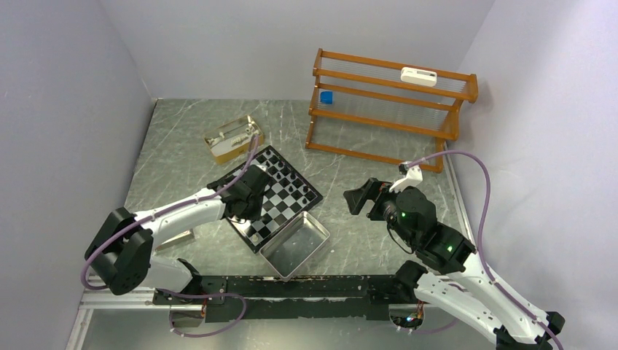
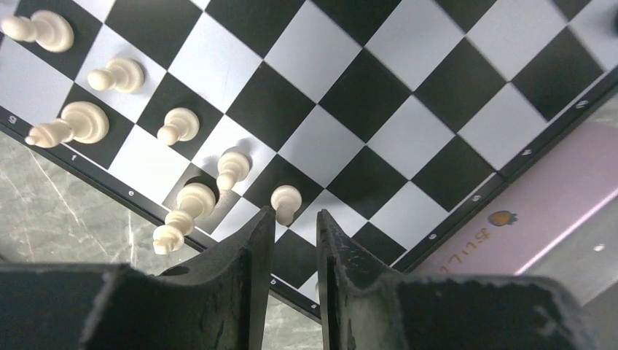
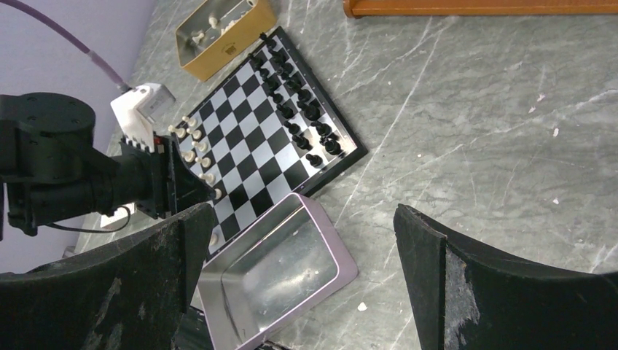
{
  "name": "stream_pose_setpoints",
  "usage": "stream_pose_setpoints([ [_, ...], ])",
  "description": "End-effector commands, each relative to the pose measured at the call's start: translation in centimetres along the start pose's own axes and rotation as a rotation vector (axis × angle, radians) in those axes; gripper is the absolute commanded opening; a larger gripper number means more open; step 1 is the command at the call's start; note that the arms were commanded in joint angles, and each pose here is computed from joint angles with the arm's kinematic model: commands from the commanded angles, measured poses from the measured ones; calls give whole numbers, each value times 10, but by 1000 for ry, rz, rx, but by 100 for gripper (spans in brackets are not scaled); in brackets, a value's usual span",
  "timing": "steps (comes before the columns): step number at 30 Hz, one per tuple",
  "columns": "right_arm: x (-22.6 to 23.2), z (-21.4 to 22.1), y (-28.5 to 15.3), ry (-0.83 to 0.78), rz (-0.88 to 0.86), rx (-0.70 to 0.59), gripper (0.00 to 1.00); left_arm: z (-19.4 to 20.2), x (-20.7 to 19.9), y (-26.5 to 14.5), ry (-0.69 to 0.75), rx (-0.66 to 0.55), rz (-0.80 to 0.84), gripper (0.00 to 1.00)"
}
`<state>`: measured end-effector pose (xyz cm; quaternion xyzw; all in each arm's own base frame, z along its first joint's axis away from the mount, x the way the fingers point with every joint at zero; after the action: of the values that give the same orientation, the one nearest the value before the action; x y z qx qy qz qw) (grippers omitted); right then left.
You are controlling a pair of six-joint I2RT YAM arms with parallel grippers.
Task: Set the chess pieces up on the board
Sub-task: Place the chess piece on the chessboard, then pick up the chess piece from the storage box.
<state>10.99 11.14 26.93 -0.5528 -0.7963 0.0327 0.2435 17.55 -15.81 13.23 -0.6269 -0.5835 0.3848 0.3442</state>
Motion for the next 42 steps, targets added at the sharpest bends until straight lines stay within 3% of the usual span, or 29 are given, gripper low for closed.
stream_pose_setpoints([
  [1, 2, -8, -3, 11, -16, -36, 100, -17, -9, -19, -18, -71, 38, 33],
  [8, 3, -10, -6, 17, -20, -45, 100, -44, -23, -40, 0, -117, 78, 31],
  [14, 1, -9, -7, 20, -21, -59, 100, -83, -33, -59, 12, -229, 38, 33],
  [22, 5, -9, -3, 18, -40, -56, 100, -164, -33, -62, -64, -416, -69, 31],
  [29, 6, -9, 0, 4, -52, -57, 100, -229, -13, -29, -140, -513, -163, 32],
  [42, 3, -16, -3, -59, -43, -89, 100, -285, 50, 82, -230, -475, -325, 31],
])
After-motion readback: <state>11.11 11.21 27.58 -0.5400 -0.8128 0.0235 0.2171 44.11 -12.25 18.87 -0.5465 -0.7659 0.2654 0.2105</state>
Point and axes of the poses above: each gripper's point midway between its finger pads, its own y axis out along the fingers, its own x axis along the line the jaws close on, z = x × y, the point moved 10 cm from there along -y, back along the fingers, and after that the axes turned 9 degrees about -y, right-handed, at the moved point
